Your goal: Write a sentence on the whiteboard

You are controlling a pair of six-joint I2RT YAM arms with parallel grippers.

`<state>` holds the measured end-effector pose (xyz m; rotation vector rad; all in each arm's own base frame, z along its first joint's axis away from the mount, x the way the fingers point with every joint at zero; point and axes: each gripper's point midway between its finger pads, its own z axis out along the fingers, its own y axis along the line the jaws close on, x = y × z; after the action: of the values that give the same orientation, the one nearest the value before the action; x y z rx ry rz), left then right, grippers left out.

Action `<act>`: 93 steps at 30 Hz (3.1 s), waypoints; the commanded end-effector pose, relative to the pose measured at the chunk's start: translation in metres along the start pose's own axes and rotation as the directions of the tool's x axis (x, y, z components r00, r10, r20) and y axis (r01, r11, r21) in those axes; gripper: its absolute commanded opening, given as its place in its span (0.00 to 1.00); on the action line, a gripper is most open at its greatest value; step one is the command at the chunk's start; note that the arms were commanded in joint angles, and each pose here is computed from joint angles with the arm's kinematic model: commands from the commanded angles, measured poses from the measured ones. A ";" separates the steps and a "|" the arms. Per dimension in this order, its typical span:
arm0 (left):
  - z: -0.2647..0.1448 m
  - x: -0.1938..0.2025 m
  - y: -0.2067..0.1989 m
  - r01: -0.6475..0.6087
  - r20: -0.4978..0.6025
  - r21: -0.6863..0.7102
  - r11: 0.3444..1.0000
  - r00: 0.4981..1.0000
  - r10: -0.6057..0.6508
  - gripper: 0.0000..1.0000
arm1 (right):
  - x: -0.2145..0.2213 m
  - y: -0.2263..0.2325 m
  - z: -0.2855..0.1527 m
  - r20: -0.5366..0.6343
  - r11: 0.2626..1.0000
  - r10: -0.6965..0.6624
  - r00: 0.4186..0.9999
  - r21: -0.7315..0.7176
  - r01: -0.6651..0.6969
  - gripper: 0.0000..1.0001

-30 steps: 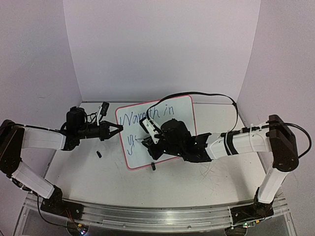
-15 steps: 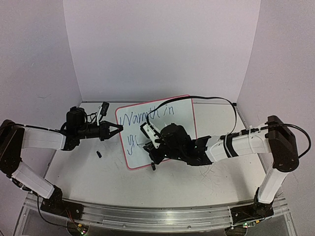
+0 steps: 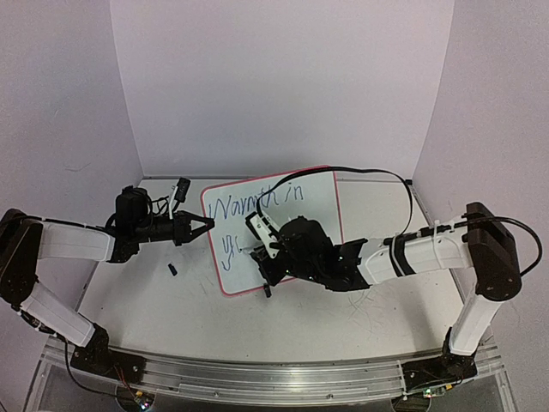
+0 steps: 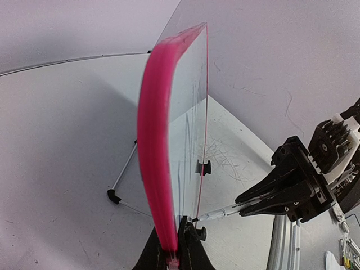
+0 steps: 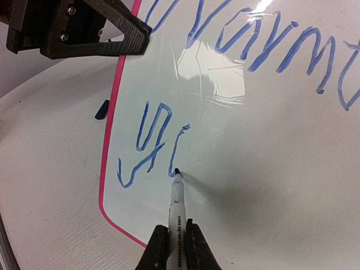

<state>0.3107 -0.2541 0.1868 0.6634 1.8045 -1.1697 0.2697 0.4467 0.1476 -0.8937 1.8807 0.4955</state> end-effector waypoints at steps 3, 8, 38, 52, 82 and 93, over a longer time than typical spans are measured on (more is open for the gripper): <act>-0.001 -0.005 0.009 -0.070 0.005 -0.062 0.996 0.997 0.071 0.00 | -0.028 -0.028 -0.006 0.089 0.993 0.048 0.995 0.106 -0.058 0.00; -0.001 -0.005 0.009 -0.070 0.005 -0.063 0.996 0.997 0.071 0.00 | -0.033 -0.029 -0.004 0.101 0.992 0.052 0.994 0.109 -0.063 0.00; -0.002 -0.005 0.009 -0.073 0.006 -0.065 0.995 0.997 0.073 0.00 | -0.048 -0.029 0.005 0.141 0.993 0.059 0.988 0.092 -0.072 0.00; -0.002 -0.005 0.010 -0.073 0.005 -0.069 0.995 0.997 0.073 0.00 | -0.019 -0.014 0.006 0.064 0.998 0.056 0.996 0.032 -0.058 0.00; -0.001 -0.008 0.008 -0.073 0.009 -0.062 0.995 0.997 0.074 0.00 | -0.049 -0.017 -0.017 0.150 0.998 0.058 0.987 -0.019 -0.056 0.00; 0.000 -0.005 0.010 -0.069 0.001 -0.062 0.996 0.998 0.069 0.00 | -0.051 -0.016 -0.012 0.156 0.999 0.051 0.987 -0.023 -0.048 0.00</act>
<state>0.3095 -0.2541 0.1865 0.6657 1.8087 -1.1741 0.2832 0.4360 0.1795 -0.8201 1.8166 0.5755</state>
